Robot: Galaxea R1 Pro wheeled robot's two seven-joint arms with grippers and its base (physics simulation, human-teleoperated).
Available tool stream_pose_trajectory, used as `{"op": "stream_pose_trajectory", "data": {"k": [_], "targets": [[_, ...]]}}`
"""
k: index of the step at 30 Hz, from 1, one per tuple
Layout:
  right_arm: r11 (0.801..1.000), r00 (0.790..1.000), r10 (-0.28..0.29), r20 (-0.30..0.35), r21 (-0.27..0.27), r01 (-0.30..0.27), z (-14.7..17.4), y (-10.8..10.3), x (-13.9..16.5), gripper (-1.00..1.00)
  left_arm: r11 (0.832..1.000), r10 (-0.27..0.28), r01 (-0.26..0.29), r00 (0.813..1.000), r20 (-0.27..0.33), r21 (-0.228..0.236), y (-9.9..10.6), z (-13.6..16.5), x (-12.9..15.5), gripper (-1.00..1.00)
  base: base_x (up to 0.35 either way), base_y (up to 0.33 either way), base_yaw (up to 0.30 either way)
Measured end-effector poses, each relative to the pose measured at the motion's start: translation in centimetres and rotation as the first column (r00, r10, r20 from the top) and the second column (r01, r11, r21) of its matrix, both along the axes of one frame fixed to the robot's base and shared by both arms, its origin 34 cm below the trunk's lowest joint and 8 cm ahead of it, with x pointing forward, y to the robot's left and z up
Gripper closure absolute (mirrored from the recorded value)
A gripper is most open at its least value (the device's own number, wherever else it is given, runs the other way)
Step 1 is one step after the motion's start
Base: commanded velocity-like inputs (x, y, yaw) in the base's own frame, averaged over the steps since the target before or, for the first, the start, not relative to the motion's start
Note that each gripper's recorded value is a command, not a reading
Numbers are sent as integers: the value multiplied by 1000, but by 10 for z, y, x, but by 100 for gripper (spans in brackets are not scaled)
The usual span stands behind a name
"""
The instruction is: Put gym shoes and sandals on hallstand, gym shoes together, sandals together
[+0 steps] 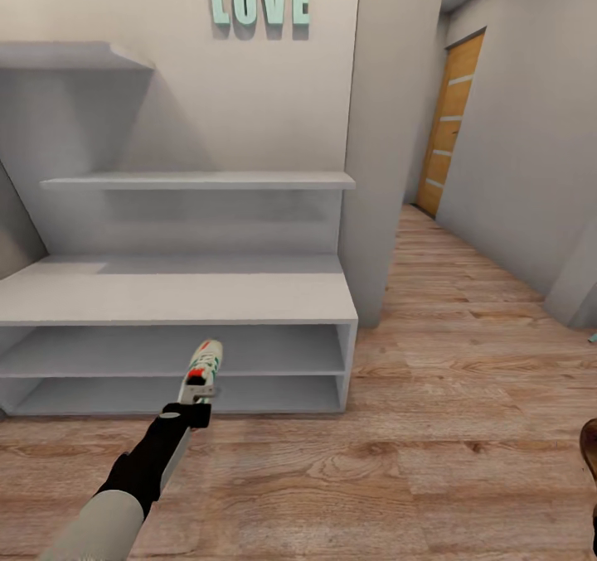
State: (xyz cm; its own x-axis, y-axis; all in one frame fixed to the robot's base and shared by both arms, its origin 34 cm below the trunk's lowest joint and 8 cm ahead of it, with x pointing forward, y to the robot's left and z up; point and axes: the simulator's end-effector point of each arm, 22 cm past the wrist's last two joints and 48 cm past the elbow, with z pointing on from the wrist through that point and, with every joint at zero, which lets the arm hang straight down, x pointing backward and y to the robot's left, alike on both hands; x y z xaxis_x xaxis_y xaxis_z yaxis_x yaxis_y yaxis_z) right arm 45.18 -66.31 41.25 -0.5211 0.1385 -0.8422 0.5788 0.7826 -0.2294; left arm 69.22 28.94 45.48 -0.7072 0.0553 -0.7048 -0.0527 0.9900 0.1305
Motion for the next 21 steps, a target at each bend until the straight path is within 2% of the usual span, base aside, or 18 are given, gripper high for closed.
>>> {"op": "stream_pose_trajectory", "data": {"k": [1, 7, 8, 18, 21], "targets": [[1000, 1000, -21, -3, -13, 21, 2, -6, -3, 100, 1000, -2, 2, 1000, -3, 1, -1, 0, 1, 100, 0, 0, 0], [999, 999, -36, -13, -21, 35, 0, -6, -6, 100, 1000, 0, 0, 1000, 0, -5, -1, 3, 3, 100, 0, 0, 0], [999, 999, -37, -16, -20, 37, -3, -6, -8, 100, 1000, 0, 0, 1000, 5, -14, -6, 4, 6, 100, 0, 0, 0], [999, 999, -37, -31, -21, 37, -30, -6, -16, 100, 1000, 5, -5, 1000, -9, -4, 0, -26, 0, 100, 0, 0, 0], [999, 999, -36, -35, -21, 35, -36, -5, -17, 100, 1000, 13, -14, 1000, -12, -19, 1, -33, -2, 100, 0, 0, 0]]}}
